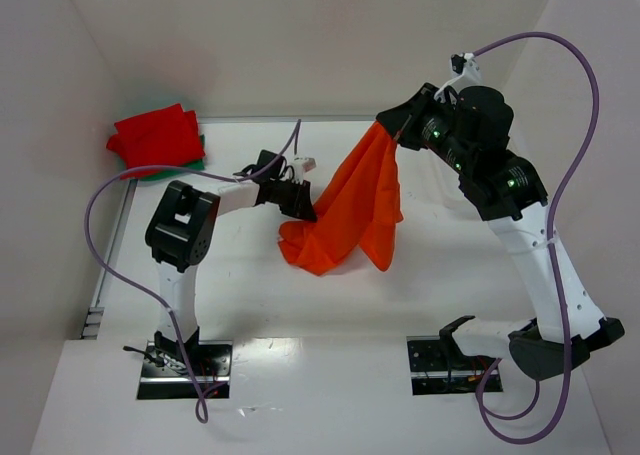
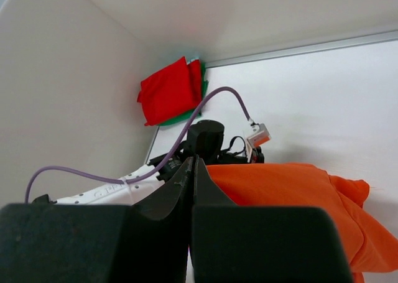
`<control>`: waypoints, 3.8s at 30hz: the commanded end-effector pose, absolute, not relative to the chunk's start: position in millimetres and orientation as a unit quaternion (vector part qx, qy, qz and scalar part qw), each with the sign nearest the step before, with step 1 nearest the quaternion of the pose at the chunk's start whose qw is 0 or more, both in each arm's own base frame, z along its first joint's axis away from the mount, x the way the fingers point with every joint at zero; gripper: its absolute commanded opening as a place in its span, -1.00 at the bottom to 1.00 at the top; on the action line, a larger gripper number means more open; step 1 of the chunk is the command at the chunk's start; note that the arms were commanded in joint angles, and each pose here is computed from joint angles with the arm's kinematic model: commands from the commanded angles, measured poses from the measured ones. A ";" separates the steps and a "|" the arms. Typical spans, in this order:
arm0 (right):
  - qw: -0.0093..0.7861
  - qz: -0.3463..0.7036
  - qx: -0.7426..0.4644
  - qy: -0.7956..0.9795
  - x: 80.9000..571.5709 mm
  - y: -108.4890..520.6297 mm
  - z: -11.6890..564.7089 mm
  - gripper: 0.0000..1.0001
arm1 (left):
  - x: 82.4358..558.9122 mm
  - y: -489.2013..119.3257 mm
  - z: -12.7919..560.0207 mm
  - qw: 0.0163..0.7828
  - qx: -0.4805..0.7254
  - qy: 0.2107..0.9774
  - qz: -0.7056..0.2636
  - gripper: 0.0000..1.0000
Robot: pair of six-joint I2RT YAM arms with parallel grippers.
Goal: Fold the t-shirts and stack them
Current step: Flatten out the tshirt
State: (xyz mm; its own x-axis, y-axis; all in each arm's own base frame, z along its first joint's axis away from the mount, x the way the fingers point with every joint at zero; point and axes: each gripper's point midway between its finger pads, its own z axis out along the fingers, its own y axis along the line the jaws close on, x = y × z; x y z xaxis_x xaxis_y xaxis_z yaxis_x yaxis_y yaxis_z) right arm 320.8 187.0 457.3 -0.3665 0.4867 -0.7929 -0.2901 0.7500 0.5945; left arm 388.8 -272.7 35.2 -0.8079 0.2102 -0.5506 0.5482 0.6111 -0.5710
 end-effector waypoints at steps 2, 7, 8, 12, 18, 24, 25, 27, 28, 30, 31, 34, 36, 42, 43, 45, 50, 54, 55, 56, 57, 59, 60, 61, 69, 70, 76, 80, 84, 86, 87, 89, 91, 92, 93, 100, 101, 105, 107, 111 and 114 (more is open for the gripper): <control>0.581 0.357 0.067 0.728 325.2 186.7 473.2 -1.00 | 397.1 -279.8 41.7 0.229 0.224 0.863 -0.390 -0.78; 0.595 0.332 0.079 0.728 331.6 177.6 474.4 -1.00 | 425.7 -257.9 72.3 0.297 0.175 0.879 -0.329 -1.00; 0.599 0.324 0.077 0.729 335.4 176.7 474.2 -1.00 | 429.2 -248.3 79.8 0.308 0.159 0.882 -0.321 -1.00; 0.617 0.292 0.094 0.725 345.7 163.0 478.9 -1.00 | 457.9 -190.5 152.6 0.396 0.100 0.865 -0.292 -1.00; 0.622 0.279 0.109 0.724 361.0 147.9 468.4 -1.00 | 468.0 -79.0 222.2 0.469 0.039 0.859 -0.202 -1.00; 0.626 0.292 0.100 0.716 344.1 146.1 475.5 -1.00 | 439.8 -52.7 295.7 0.539 0.033 0.828 -0.152 -1.00; 0.619 0.293 0.096 0.722 342.6 147.8 467.9 -1.00 | 434.7 -51.2 302.2 0.547 0.031 0.824 -0.148 -1.00; 0.615 0.314 0.077 0.720 329.5 153.1 467.3 -1.00 | 418.5 -41.9 327.1 0.574 0.022 0.808 -0.131 -1.00; 0.614 0.317 0.074 0.719 327.2 153.9 464.5 -1.00 | 411.6 -39.6 330.2 0.577 0.019 0.807 -0.125 -1.00; 0.601 0.327 0.060 0.727 315.8 157.2 451.5 -1.00 | 390.8 -36.1 354.3 0.599 0.015 0.792 -0.115 -1.00; 0.591 0.331 0.054 0.734 311.9 159.6 440.7 -1.00 | 383.5 -36.2 360.6 0.604 0.016 0.789 -0.115 -1.00; 0.586 0.359 0.027 0.726 284.8 162.8 442.9 -1.00 | 339.8 -36.7 392.1 0.636 0.005 0.762 -0.122 -1.00; 0.590 0.387 0.016 0.709 259.9 162.2 455.5 -1.00 | 317.9 -39.5 400.0 0.645 0.002 0.753 -0.132 -1.00; 0.569 0.434 0.002 0.699 216.7 163.2 460.0 -1.00 | 255.5 -42.7 429.6 0.667 0.005 0.732 -0.139 -1.00; 0.570 0.426 0.010 0.702 217.2 159.6 455.9 -1.00 | 260.8 -42.6 425.1 0.657 0.003 0.741 -0.139 -1.00; 0.562 0.405 0.032 0.720 228.4 155.6 434.3 -1.00 | 282.8 -40.2 403.2 0.630 -0.010 0.765 -0.137 -1.00; 0.512 0.361 0.057 0.777 275.3 164.6 354.4 -1.00 | 337.5 -56.3 341.2 0.557 0.003 0.811 -0.179 -1.00; 0.467 0.338 0.085 0.813 308.3 172.4 284.5 -1.00 | 379.7 -60.6 272.6 0.480 0.000 0.856 -0.191 -1.00; 0.462 0.330 0.090 0.819 313.8 172.3 274.4 -1.00 | 386.9 -62.0 263.4 0.471 0.001 0.860 -0.195 -1.00; 0.462 0.319 0.107 0.821 322.9 166.6 268.4 -1.00 | 394.9 -61.8 256.9 0.465 -0.001 0.864 -0.195 -0.99; 0.454 0.312 0.113 0.827 332.2 166.3 255.0 -1.00 | 404.7 -61.3 228.4 0.434 -0.004 0.880 -0.193 -0.99; 0.457 0.285 0.136 0.831 346.4 154.7 242.2 -0.98 | 422.6 -62.1 220.3 0.426 0.001 0.884 -0.195 -0.92; 0.450 0.268 0.143 0.840 356.7 149.5 227.3 -0.95 | 432.9 -61.6 195.5 0.399 -0.001 0.896 -0.194 -0.92; 0.449 0.268 0.143 0.840 362.5 151.2 222.9 -0.95 | 439.0 -61.5 188.8 0.392 -0.003 0.899 -0.194 -0.92; 0.447 0.220 0.169 0.850 430.2 134.9 193.8 0.12 | 482.0 -55.6 157.4 0.371 -0.010 0.911 -0.179 0.36; 0.445 0.216 0.166 0.853 428.8 134.2 191.9 0.40 | 484.7 -53.6 161.0 0.376 -0.011 0.910 -0.174 0.54; 0.437 0.226 0.159 0.856 402.5 132.9 200.8 1.00 | 468.8 -44.5 192.3 0.405 -0.031 0.901 -0.151 0.99; 0.395 0.233 0.171 0.872 366.4 131.3 187.2 1.00 | 435.6 -46.6 200.1 0.407 -0.049 0.898 -0.159 0.99; 0.326 0.244 0.198 0.892 314.8 136.2 151.8 1.00 | 397.0 -44.1 207.6 0.418 -0.088 0.890 -0.160 0.99; 0.309 0.270 0.210 0.887 294.6 145.3 151.0 1.00 | 385.4 -45.2 205.9 0.419 -0.099 0.887 -0.165 0.99; 0.282 0.275 0.204 0.896 275.9 154.7 134.0 1.00 | 375.2 -45.4 201.8 0.417 -0.099 0.888 -0.165 0.99; 0.254 0.275 0.213 0.902 255.4 163.1 118.3 1.00 | 368.8 -47.1 194.3 0.408 -0.099 0.892 -0.168 0.99; 0.238 0.264 0.197 0.914 238.5 176.3 109.4 1.00 | 362.1 -47.2 190.5 0.399 -0.101 0.896 -0.167 0.99; 0.223 0.251 0.197 0.921 231.0 177.5 97.9 0.97 | 362.1 -47.2 190.4 0.399 -0.101 0.896 -0.167 0.99; 0.196 0.229 0.200 0.932 222.1 176.2 83.6 0.90 | 361.0 -47.2 184.6 0.389 -0.103 0.901 -0.166 0.99; 0.149 0.149 0.200 0.957 191.1 161.5 45.4 0.82 | 359.4 -45.1 181.5 0.385 -0.102 0.904 -0.159 0.99; 0.144 0.145 0.205 0.957 187.6 159.6 41.2 0.80 | 359.4 -45.1 181.5 0.385 -0.102 0.904 -0.159 0.99; 0.140 0.127 0.222 0.956 183.2 152.3 34.1 0.74 | 354.9 -43.2 181.6 0.384 -0.110 0.904 -0.155 0.99; 0.122 0.110 0.228 0.960 174.4 147.0 21.0 0.71 | 352.9 -43.6 177.4 0.379 -0.115 0.905 -0.156 0.99; 0.123 0.119 0.231 0.958 178.1 151.8 17.5 0.57 | 351.4 -42.1 175.7 0.375 -0.117 0.907 -0.152 0.99; 0.128 0.111 0.233 0.958 183.6 151.1 15.5 0.41 | 347.2 -35.0 167.6 0.364 -0.143 0.910 -0.134 0.99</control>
